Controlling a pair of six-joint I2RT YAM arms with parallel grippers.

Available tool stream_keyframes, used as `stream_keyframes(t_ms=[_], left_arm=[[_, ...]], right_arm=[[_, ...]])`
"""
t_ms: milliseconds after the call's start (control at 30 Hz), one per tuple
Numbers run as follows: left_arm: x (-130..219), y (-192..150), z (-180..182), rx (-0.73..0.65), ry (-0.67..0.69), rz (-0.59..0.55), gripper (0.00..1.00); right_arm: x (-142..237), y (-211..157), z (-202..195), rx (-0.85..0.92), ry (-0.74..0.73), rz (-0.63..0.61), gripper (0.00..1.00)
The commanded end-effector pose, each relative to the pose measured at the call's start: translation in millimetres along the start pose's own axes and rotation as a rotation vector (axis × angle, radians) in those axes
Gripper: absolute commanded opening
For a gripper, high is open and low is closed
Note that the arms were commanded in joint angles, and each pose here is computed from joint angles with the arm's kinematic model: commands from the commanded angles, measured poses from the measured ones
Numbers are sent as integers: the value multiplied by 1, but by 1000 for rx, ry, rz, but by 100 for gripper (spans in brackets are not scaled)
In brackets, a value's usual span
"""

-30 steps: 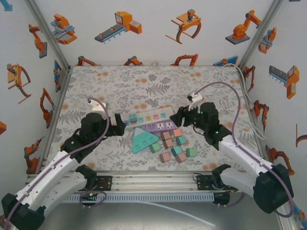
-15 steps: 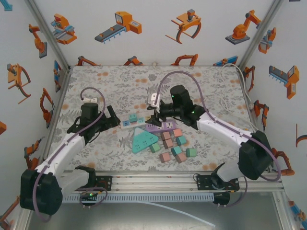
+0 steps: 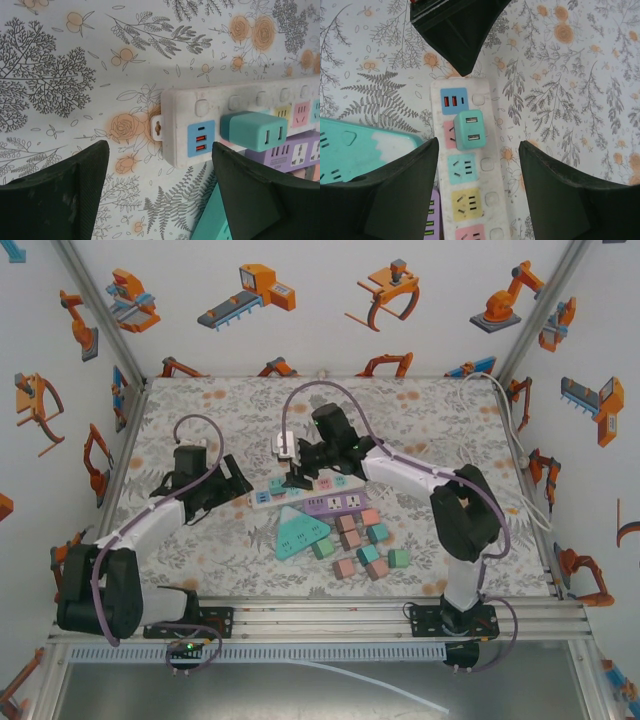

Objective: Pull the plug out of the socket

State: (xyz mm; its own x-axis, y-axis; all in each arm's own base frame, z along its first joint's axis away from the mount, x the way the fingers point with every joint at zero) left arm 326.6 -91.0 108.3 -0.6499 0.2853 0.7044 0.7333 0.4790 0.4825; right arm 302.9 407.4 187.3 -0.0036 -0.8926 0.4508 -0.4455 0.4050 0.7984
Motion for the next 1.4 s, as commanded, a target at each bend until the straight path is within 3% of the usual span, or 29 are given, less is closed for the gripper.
stream_keyframes(t_ms=[0, 167, 300, 700, 1133, 1367], left_arm=[[-3, 14, -15, -20, -61, -11, 70], [-9, 15, -19, -29, -85, 2, 58], [-16, 12, -20, -23, -98, 19, 53], [-33, -10, -19, 2, -158, 108, 49], [-43, -42, -8, -27, -127, 203, 43], [-50, -55, 6, -56, -36, 243, 39]], right_arm=[[-11, 0, 0, 21, 45, -14, 61], [-31, -15, 6, -5, 120, 26, 60], [-44, -24, 12, -25, 171, 53, 57], [-60, -30, 17, -39, 210, 56, 34], [-61, -17, 8, -52, 195, 23, 31], [-60, -4, -1, -83, 168, -21, 27]])
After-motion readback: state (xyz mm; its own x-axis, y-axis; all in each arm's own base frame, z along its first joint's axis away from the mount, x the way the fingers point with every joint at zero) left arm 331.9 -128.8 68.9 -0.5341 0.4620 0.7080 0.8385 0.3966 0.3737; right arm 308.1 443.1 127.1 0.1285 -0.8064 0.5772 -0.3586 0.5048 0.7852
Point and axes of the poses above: each hand's point on the last joint's axis, 136 mm out from that joint toward the fingers, its own x axis back along the fingers, its own z axis along the line the jaws close on, y = z × x, the point moved 2 cm from there along x, back along the fingers, and after that the axes turned 9 degrees about x, right-handed, at the moved point
